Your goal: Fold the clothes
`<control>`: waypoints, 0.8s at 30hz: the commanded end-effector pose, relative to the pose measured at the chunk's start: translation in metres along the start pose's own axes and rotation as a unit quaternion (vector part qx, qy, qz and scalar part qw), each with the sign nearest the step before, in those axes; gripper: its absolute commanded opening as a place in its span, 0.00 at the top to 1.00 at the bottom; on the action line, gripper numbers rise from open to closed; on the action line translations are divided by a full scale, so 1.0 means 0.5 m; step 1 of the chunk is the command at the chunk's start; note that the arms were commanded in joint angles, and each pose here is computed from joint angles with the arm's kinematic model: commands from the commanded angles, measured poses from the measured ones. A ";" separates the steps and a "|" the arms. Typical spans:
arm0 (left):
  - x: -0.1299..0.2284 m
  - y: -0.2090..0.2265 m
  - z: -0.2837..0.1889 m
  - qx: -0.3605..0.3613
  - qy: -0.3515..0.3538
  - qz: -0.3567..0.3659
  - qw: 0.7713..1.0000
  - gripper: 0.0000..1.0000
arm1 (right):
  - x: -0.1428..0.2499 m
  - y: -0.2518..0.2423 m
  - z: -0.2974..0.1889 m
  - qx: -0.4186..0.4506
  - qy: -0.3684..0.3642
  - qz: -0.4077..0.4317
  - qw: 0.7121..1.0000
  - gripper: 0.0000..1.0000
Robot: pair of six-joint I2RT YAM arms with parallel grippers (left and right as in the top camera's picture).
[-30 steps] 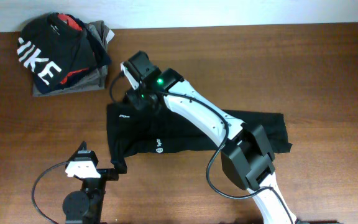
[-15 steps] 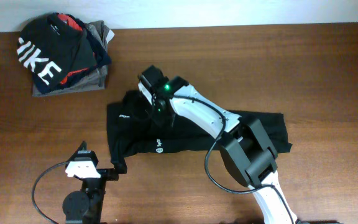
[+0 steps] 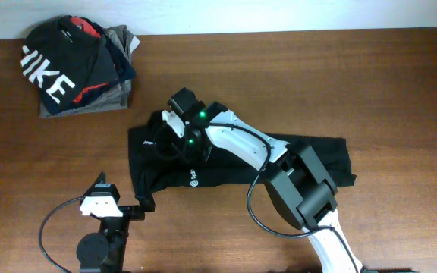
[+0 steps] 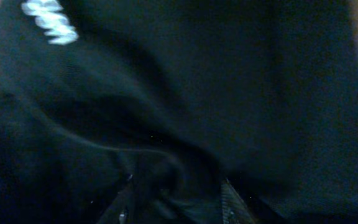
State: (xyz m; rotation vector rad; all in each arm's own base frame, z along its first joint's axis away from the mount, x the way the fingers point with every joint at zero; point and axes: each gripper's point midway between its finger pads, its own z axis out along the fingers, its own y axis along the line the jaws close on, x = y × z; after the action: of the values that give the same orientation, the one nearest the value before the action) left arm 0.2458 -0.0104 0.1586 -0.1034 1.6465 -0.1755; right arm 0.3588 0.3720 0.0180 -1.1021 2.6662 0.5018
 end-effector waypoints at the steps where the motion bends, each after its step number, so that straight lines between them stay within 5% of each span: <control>1: 0.003 0.000 0.000 0.000 0.000 0.007 1.000 0.01 | -0.027 0.053 -0.012 -0.046 -0.018 -0.017 0.999 0.50; 5: 0.003 0.000 0.000 0.000 0.000 0.007 1.000 0.01 | -0.021 0.051 -0.005 -0.044 -0.015 -0.017 0.999 0.47; 9: 0.003 0.000 0.000 0.000 0.000 0.007 1.000 0.01 | -0.013 0.029 0.012 -0.017 -0.018 -0.016 1.000 0.96; 15: 0.003 0.000 0.000 0.000 0.000 0.007 1.000 0.01 | -0.062 -0.014 -0.019 0.039 -0.056 0.002 0.998 0.96; 24: 0.003 0.000 0.000 0.000 0.000 0.007 1.000 0.00 | -0.250 -0.205 -0.344 0.194 -0.214 0.082 0.954 0.95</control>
State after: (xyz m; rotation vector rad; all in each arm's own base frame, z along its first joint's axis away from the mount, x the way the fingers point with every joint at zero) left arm 0.2458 -0.0104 0.1587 -0.1036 1.6461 -0.1752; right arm 0.4584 0.3663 0.1311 -0.8119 2.4410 0.3723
